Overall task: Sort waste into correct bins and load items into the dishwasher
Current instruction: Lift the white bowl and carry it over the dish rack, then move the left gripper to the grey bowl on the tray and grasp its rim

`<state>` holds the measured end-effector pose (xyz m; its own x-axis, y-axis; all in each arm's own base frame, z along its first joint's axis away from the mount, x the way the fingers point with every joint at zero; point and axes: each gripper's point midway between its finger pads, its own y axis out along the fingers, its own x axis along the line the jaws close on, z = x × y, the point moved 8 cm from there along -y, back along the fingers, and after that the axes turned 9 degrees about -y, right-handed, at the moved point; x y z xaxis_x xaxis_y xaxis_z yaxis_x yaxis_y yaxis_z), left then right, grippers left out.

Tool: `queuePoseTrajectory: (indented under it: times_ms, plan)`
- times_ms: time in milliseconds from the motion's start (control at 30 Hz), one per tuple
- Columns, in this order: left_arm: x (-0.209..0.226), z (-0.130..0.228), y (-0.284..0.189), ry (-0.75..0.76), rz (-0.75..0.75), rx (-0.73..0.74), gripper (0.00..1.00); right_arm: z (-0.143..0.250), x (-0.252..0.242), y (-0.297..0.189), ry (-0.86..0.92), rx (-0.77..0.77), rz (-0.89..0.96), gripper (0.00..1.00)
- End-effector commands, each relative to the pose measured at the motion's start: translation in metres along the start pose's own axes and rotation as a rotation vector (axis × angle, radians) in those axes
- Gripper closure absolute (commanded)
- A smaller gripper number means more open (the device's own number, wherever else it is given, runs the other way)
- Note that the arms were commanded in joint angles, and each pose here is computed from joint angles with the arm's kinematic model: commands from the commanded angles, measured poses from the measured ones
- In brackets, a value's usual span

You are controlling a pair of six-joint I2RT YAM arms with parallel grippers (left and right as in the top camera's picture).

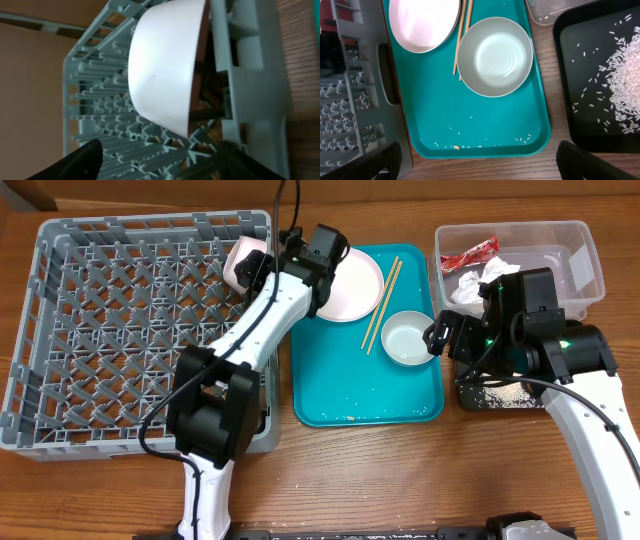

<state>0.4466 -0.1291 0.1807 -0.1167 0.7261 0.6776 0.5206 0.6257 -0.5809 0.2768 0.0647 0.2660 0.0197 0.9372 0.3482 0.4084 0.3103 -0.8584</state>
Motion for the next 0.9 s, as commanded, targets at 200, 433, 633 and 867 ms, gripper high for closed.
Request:
queuePoseTrajectory:
  times_ms: [200, 433, 633, 867]
  plan:
    - [0.025, -0.028, -0.112, -0.292, 0.932, -0.029, 0.18, -0.005, 0.001, -0.006, -0.004, -0.030, 0.001, 0.00]
    - [-0.035, -0.003, -0.119, -0.403, 1.063, 0.259, 0.16, -0.005, 0.001, -0.006, -0.004, -0.031, 0.001, 0.00]
    - [-0.098, 0.013, -0.120, -0.384, 1.051, 0.358, 0.23, -0.005, 0.001, -0.006, -0.004, -0.031, 0.001, 0.00]
    - [-0.140, 0.027, -0.109, -0.396, 0.999, 0.418, 0.40, -0.005, 0.001, -0.006, -0.004, -0.031, 0.001, 0.00]
